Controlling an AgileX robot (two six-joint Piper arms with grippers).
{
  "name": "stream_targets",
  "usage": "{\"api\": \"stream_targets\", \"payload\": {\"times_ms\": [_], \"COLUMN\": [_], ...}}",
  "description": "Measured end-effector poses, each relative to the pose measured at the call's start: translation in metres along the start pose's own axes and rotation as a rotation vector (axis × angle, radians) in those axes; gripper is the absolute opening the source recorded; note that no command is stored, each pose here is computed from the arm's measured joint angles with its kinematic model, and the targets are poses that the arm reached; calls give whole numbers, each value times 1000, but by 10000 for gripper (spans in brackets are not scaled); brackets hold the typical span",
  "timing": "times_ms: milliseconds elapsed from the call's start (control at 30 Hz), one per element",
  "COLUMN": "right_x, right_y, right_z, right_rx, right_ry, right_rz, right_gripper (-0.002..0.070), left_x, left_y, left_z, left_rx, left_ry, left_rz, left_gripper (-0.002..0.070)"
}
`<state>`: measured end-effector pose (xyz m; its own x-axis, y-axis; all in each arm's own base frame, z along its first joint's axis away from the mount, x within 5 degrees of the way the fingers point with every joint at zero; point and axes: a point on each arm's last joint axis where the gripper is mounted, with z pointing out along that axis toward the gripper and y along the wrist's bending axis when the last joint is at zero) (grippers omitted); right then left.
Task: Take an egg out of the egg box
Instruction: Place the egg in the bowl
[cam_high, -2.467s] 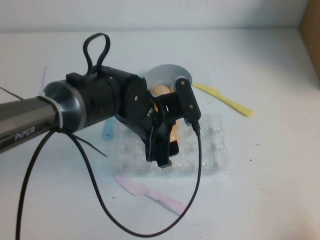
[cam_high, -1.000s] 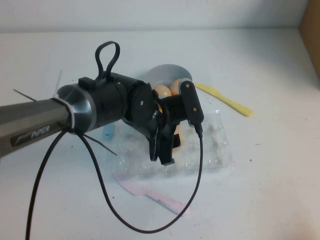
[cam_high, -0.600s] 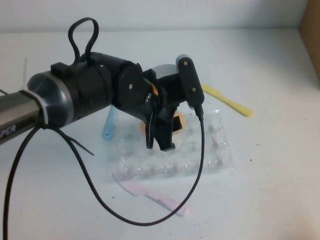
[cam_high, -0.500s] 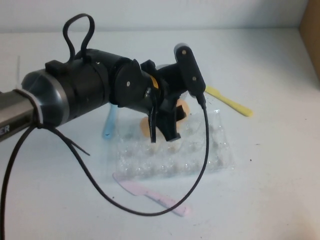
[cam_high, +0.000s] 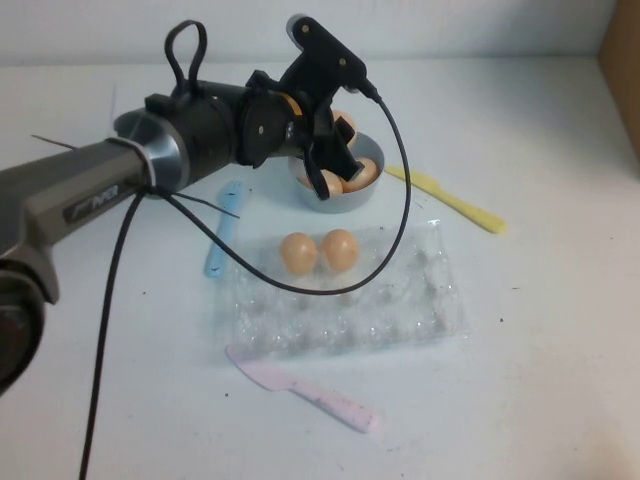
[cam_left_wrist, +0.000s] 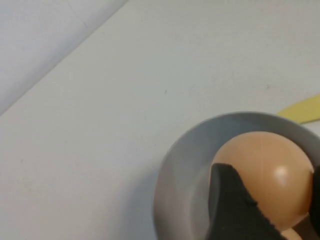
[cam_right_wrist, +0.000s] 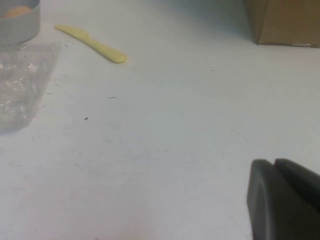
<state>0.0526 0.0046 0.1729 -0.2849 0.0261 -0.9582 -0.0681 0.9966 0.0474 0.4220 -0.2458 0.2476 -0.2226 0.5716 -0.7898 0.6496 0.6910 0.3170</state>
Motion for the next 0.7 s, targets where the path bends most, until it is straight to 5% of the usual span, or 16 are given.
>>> {"api": "stream_targets", "payload": {"times_ms": [200,367,500,700], "right_x": [0,0,0,0], "right_y": [0,0,0,0], "right_z": [0,0,0,0], "right_rx": [0,0,0,0], "right_ry": [0,0,0,0], "right_rz": [0,0,0,0], "right_gripper": [-17,-17,-17,-17], "left_x": [8,15,13,-18], "left_y": [-1,-2,0,4], "left_z": [36,49,48,6], "left_rx": [3,3,-7,-28], "left_ry": [6,14,11,16], "left_rz": [-13,-54,-28,111], "left_gripper": [300,437,520,526]}}
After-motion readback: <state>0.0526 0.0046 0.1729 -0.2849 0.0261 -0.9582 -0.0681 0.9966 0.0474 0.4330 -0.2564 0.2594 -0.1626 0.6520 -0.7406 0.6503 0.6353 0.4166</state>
